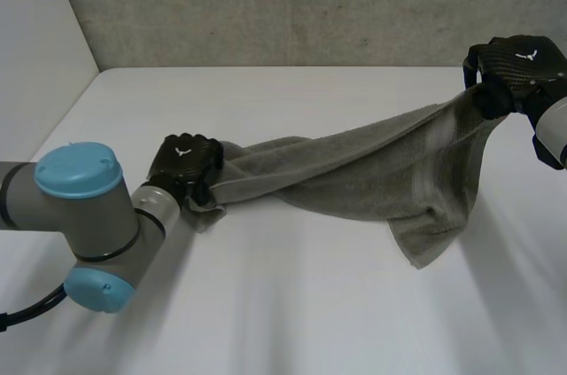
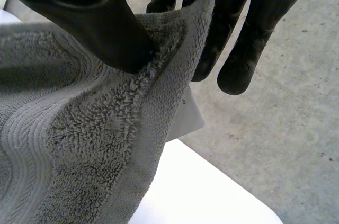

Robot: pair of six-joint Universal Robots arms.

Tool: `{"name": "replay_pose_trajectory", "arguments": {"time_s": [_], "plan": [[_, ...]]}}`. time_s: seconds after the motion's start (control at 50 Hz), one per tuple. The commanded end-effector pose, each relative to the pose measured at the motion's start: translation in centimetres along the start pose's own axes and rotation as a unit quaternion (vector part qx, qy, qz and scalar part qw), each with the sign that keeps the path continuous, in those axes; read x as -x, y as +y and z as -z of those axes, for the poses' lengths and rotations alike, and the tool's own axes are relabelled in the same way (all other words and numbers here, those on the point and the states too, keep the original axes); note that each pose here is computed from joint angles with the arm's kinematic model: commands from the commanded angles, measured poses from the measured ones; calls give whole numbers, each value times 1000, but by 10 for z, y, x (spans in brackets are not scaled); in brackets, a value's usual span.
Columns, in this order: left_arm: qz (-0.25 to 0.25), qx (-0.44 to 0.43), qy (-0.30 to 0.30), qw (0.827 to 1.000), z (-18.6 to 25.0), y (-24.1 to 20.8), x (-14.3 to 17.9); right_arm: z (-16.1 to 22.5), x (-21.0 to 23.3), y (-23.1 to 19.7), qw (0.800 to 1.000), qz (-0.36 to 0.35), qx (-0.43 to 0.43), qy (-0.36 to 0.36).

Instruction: Fold the towel.

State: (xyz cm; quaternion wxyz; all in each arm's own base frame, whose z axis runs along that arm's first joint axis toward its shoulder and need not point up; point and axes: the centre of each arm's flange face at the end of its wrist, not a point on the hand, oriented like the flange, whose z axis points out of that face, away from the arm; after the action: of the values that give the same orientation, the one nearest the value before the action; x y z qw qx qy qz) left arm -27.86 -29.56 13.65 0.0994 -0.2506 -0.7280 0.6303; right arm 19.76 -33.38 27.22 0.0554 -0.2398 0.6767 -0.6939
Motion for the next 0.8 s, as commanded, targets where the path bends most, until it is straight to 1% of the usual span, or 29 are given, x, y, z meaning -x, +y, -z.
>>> {"name": "replay_pose_trajectory", "arguments": {"time_s": [0.02,0.04,0.08,0.1,0.12,0.14,0.18,0.2,0.24,0.26,0.28,0.3,0.34,0.36,0.4,0.42,0.44,0.46,0.48,0.52,0.54,0.56,0.64,0.7,0.72,0.74,0.78,0.8], "plan": [[-12,0,11,1000,-7,3,-12,4,-6,-14,1000,2,-20,11],[-12,0,11,1000,-7,3,-12,4,-6,-14,1000,2,-20,11],[-33,5,-16,999,-12,5,-2,8,-12,-26,999,8,-37,26],[-33,5,-16,999,-12,5,-2,8,-12,-26,999,8,-37,27],[-47,7,-35,998,-13,3,4,10,-15,-34,998,12,-47,33],[-47,7,-35,998,-13,3,4,10,-15,-34,998,12,-47,33],[-66,7,-80,995,-17,-6,26,14,-20,-47,997,19,-66,42],[-66,7,-80,995,-17,-6,26,14,-20,-47,997,19,-66,42],[-70,-5,-104,992,-16,-24,40,17,-25,-58,995,24,-81,52],[-71,-5,-104,992,-16,-25,40,17,-25,-58,995,24,-81,52],[-70,-19,-107,992,-14,-39,43,18,-26,-64,994,27,-88,54],[-70,-20,-107,992,-14,-39,43,18,-26,-64,994,27,-88,54],[-68,-57,-119,989,-6,-75,51,23,-29,-81,992,36,-109,58],[-68,-57,-119,989,-6,-75,51,23,-29,-81,992,36,-110,58],[-72,-95,-128,985,7,-114,57,29,-33,-100,989,45,-123,63],[-72,-96,-128,985,7,-115,57,29,-33,-100,989,46,-123,63],[-73,-115,-129,982,16,-135,59,34,-35,-111,989,48,-127,63],[-75,-137,-128,979,26,-155,61,41,-39,-123,988,52,-132,66],[-75,-137,-128,979,26,-155,61,41,-39,-123,988,52,-132,66],[-84,-179,-114,974,45,-190,61,55,-48,-143,985,66,-137,77],[-84,-180,-114,974,45,-190,61,55,-48,-143,985,66,-137,77],[-87,-195,-103,971,53,-202,61,61,-51,-149,985,74,-136,76],[-94,-204,-84,971,62,-211,60,62,-47,-146,987,79,-126,53],[-94,-189,-71,975,59,-202,57,58,-41,-137,991,73,-111,32],[-94,-172,-67,978,56,-192,56,54,-37,-128,993,68,-94,22],[-94,-172,-67,978,56,-192,56,54,-37,-128,993,68,-94,22],[-97,-121,-52,987,42,-163,51,43,-27,-105,996,69,-49,-5],[-97,-121,-52,987,41,-163,51,43,-27,-105,996,69,-48,-5]]}}
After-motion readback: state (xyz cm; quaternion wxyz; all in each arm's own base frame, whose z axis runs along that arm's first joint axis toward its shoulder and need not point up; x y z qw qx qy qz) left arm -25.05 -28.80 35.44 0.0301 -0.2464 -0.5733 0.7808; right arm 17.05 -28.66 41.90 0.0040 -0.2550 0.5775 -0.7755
